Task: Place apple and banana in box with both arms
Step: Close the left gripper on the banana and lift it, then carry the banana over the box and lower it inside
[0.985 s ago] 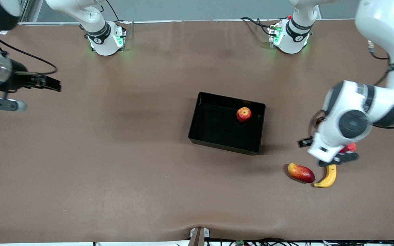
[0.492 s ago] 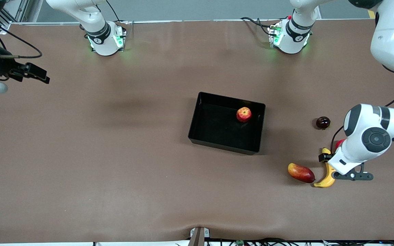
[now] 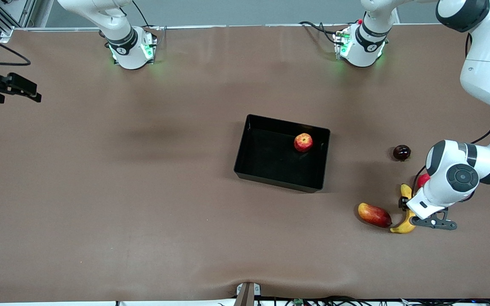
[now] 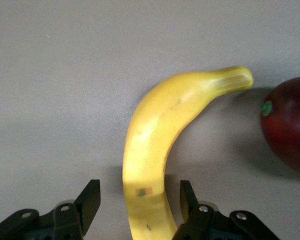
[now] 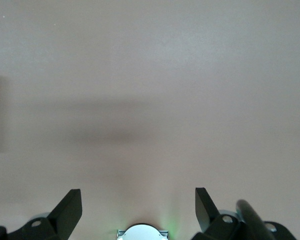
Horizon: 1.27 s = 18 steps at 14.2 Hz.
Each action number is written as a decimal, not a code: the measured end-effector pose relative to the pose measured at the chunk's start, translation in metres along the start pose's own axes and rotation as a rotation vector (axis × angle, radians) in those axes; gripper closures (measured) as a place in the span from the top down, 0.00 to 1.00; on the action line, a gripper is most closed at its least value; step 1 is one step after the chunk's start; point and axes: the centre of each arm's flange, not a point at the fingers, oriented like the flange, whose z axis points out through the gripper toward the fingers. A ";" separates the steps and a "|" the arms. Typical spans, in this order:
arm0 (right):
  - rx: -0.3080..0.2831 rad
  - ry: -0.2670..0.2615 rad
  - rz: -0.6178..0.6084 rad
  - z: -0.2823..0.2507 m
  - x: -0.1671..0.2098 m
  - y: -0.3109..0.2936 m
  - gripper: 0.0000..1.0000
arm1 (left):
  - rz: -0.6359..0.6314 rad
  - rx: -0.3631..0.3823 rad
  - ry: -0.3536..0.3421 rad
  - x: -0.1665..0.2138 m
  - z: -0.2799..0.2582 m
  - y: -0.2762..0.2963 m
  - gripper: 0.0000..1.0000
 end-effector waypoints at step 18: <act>-0.008 0.012 -0.023 -0.012 -0.003 -0.009 1.00 | -0.165 -0.099 -0.054 -0.002 -0.271 0.193 0.34</act>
